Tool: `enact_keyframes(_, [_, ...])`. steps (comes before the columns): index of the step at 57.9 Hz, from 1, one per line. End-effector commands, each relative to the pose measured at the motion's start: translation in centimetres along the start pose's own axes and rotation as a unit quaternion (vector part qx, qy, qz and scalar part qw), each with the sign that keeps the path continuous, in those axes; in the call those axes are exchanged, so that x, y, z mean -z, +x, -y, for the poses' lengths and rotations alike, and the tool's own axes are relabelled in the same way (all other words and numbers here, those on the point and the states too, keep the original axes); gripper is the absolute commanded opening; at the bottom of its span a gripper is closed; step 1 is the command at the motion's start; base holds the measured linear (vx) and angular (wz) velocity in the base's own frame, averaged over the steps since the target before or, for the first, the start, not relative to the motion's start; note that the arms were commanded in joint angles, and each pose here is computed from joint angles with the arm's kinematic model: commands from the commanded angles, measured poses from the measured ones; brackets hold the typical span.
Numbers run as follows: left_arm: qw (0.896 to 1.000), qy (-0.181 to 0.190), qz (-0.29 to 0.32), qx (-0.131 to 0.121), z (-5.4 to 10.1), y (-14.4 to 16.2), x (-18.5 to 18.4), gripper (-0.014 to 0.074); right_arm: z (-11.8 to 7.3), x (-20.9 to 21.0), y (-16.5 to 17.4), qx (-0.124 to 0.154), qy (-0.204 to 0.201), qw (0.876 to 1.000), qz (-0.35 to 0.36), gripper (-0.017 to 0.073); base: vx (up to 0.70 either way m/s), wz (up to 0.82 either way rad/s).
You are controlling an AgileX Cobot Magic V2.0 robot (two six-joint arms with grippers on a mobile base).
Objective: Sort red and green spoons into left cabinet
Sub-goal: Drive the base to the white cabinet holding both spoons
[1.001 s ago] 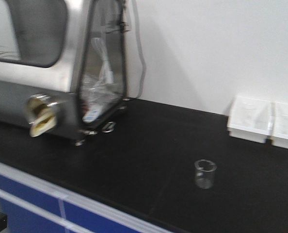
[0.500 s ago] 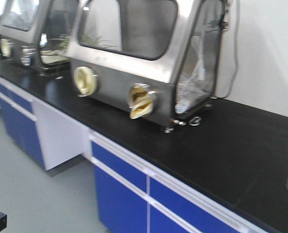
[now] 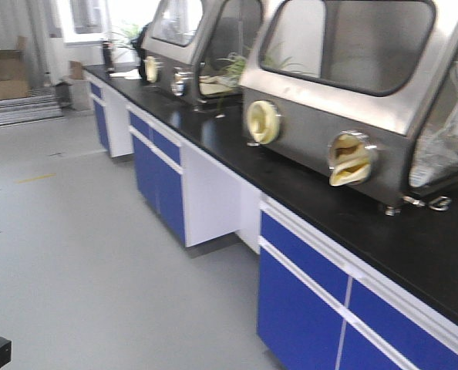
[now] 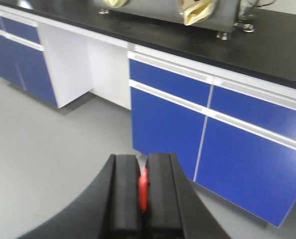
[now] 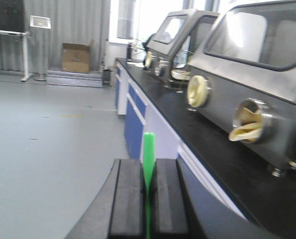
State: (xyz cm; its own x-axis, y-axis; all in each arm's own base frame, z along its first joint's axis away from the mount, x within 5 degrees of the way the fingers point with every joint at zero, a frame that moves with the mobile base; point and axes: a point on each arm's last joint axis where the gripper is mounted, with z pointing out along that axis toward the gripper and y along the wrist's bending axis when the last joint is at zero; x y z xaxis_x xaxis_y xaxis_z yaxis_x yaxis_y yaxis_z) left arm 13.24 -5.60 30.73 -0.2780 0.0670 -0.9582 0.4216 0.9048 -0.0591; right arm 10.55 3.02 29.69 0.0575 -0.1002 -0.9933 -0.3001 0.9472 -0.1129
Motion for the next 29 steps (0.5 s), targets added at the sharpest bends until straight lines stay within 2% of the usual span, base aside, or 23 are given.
enact_keyframes(1, [0.999,-0.012,0.042,0.007,-0.16,-1.39,0.26,0.0,-0.11,-0.02,-1.25,-0.002,-0.011,1.0,0.024,-0.0004,-0.05,0.43])
enact_keyframes(29, [0.999,-0.012,0.042,0.006,-0.16,-1.39,0.26,0.0,-0.11,-0.02,-1.25,-0.002,-0.011,1.0,0.024,-0.0004,0.05,0.5])
